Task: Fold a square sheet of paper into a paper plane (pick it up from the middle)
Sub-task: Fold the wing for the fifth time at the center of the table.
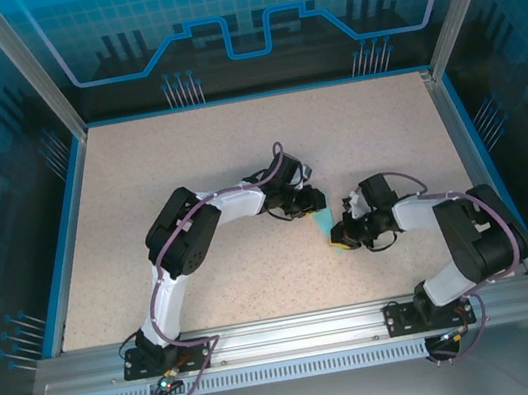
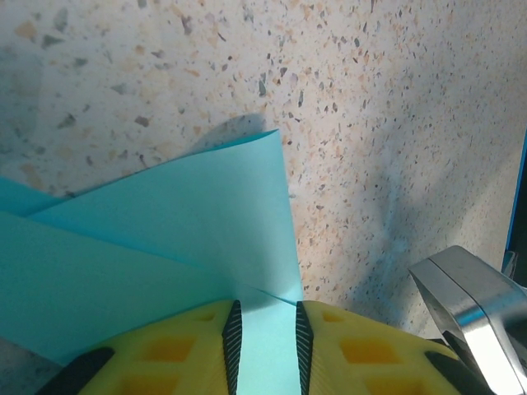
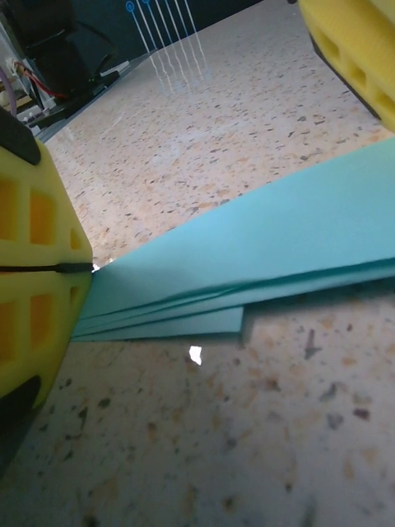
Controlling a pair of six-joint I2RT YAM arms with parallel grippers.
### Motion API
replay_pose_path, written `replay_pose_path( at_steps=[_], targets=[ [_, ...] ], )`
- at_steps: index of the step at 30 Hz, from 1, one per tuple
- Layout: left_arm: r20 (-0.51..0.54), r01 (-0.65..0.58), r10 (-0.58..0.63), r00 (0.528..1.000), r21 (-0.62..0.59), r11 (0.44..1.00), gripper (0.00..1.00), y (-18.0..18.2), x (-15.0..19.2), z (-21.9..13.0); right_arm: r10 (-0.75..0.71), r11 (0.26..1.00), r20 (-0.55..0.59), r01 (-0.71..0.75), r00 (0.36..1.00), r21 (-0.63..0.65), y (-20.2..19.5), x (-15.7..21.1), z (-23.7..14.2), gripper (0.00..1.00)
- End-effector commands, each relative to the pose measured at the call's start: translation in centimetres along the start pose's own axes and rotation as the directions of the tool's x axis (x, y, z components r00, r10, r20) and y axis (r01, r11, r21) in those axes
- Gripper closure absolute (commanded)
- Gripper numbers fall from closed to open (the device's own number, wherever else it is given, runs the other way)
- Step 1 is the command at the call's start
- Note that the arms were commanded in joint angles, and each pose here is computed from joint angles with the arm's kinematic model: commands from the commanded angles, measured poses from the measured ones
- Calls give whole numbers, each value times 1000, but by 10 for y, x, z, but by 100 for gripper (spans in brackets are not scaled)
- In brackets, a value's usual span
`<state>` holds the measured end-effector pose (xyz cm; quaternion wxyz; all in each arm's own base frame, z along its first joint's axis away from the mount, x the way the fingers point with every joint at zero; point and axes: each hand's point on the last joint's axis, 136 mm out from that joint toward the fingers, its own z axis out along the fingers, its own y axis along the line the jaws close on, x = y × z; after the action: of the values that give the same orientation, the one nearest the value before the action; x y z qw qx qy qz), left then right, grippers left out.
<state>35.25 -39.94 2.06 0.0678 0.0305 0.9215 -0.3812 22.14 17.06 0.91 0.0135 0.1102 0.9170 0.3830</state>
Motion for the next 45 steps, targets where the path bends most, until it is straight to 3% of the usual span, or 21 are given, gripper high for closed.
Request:
replay_pose_path(
  at_steps=[1, 8, 19, 21, 25, 27, 30, 34, 38, 45],
  targets=[
    [-54, 54, -65, 996, -184, 981, 72, 62, 23, 18, 56, 997, -85, -51, 995, 65, -27, 38, 2, 93],
    [-50, 40, -49, 998, -174, 984, 70, 54, 18, 14, 24, 999, -65, -22, 998, 37, -20, 46, -12, 92],
    [-25, -5, 0, 1000, -190, 982, 62, 29, 7, -4, -77, 991, 122, 62, 990, 121, -6, 15, -49, 86],
    [-12, -23, 21, 1000, -204, 979, 60, 21, 2, -11, -90, 989, 143, 71, 986, 129, -4, 10, -54, 83],
    [31, -49, 58, 998, -228, 972, 47, -1, -8, -31, -113, 983, 159, 87, 981, 161, -6, 11, -61, 64],
    [63, -64, 82, 995, -247, 967, 42, -13, -11, -43, -126, 982, 172, 99, 977, 159, -7, 13, -63, 59],
    [112, -65, 102, 988, -301, 951, 34, -25, -14, -63, -134, 979, 215, 96, 967, 181, -10, 13, -70, 52],
    [146, -30, 110, 983, -465, 885, 24, -22, -7, -88, -121, 978, 261, 71, 958, 194, -16, 12, -77, 45],
    [136, -17, 109, 985, -545, 838, 22, -21, 9, -87, -105, 982, 272, 58, 956, 178, -16, 9, -77, 44],
    [136, 24, 72, 988, -593, 805, 20, -11, 11, -72, -117, 989, 262, 90, 958, 113, -3, 5, -74, 42]
  ],
)
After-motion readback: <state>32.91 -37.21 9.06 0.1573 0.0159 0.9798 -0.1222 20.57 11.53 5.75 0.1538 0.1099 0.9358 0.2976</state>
